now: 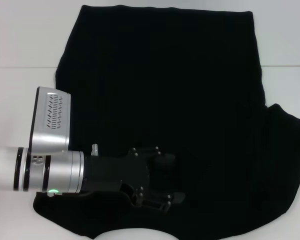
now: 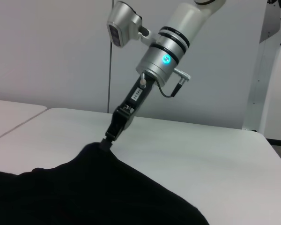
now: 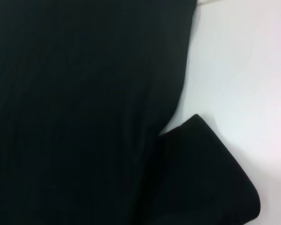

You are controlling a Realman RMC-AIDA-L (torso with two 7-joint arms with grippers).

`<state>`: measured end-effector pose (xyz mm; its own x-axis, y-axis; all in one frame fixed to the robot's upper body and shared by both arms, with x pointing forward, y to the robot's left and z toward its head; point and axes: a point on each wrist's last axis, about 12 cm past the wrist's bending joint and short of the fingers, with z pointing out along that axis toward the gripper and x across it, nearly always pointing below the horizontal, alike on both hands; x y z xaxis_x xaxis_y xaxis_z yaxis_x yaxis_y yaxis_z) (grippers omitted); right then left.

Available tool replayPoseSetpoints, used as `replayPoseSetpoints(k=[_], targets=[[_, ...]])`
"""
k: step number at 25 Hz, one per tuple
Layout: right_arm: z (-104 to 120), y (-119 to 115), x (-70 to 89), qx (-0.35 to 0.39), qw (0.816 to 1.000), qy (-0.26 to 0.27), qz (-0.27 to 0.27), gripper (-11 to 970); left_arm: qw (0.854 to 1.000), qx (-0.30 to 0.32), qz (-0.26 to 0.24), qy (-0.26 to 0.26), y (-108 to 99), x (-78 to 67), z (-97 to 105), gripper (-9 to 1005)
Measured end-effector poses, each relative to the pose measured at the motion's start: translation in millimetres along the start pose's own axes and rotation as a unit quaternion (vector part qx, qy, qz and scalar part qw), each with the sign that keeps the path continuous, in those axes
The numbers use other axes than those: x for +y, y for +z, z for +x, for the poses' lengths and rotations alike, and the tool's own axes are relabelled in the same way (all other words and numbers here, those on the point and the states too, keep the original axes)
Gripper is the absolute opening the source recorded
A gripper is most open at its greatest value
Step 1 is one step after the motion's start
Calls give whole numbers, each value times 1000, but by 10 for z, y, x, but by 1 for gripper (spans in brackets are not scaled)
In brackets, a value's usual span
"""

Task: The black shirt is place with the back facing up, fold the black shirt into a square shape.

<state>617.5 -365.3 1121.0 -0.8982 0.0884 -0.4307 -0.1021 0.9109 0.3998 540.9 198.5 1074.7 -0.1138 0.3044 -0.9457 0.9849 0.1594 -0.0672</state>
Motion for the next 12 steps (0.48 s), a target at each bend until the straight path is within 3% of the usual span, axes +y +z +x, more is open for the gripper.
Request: replayPoseSetpoints(k=[5, 12], targets=[[-142, 10, 209, -2, 1000, -23, -20, 11, 1000, 1, 0, -17, -16, 11, -9, 903], [-356, 231, 899, 41, 991, -105, -66, 12, 999, -21, -7, -34, -138, -28, 13, 903]])
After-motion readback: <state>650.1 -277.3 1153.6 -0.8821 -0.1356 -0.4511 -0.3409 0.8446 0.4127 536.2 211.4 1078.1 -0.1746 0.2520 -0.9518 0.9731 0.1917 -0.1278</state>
